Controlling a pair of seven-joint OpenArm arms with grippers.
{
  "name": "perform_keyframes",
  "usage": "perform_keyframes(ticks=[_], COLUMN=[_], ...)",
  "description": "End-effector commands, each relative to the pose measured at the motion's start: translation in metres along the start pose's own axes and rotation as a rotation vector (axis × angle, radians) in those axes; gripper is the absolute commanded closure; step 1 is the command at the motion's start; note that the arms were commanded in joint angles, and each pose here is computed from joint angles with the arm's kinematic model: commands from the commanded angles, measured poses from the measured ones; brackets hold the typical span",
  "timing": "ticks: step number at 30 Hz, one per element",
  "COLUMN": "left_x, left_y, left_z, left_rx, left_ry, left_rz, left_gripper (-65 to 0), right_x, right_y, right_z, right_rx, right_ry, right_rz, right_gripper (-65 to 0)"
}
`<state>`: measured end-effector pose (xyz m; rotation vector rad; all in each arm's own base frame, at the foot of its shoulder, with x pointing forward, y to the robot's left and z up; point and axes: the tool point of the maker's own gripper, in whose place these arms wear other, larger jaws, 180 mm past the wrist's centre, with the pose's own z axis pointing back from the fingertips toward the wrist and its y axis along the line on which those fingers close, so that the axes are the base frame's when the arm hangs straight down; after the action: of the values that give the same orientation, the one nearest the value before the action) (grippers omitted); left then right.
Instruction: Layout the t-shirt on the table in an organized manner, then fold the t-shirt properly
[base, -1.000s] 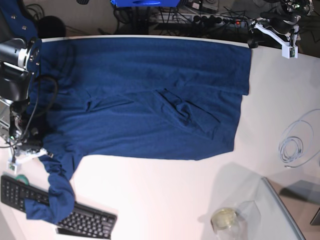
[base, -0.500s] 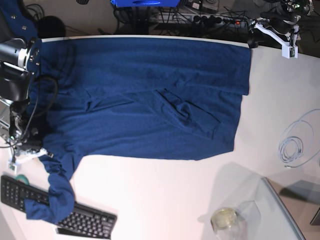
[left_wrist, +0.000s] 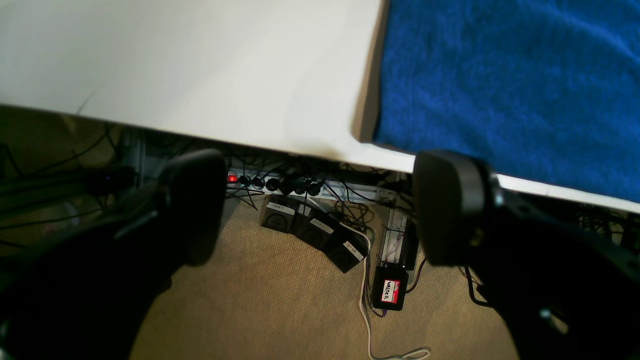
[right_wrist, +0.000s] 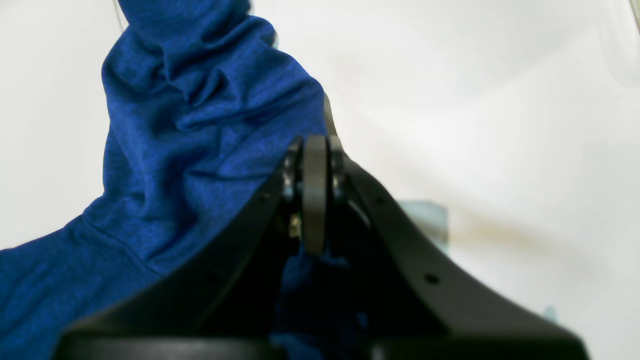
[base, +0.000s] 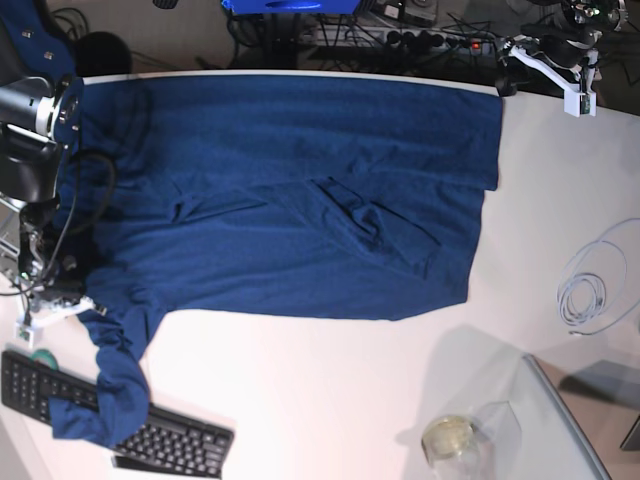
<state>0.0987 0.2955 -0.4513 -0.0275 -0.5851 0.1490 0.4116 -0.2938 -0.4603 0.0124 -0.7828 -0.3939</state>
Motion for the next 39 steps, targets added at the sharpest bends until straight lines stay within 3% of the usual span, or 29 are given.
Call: perform_keyframes(ticks=[1, 32, 39], left_x=[0.007, 0.007, 0.007], left_y=[0.004, 0.005, 0.004], left_z=[0.005, 0.005, 0.005], left_rx=[0.005, 0.006, 0.006], left_ry=[-0.024, -0.025, -0.026], left_rz=[-0.016, -0.015, -0.015], left_gripper=[-55.5, -55.5, -55.5], right_x=[0.031, 0.032, 0.043], right_y=[0.000, 0.000, 0.000], right_z=[0.003, 0.003, 0.010], right_rx=[0.006, 0.006, 0.007], right_ry=[-0.070, -0.076, -0.122], right_rz=[0.003, 0.003, 0.021], right_gripper=[-0.6, -0.6, -0.6])
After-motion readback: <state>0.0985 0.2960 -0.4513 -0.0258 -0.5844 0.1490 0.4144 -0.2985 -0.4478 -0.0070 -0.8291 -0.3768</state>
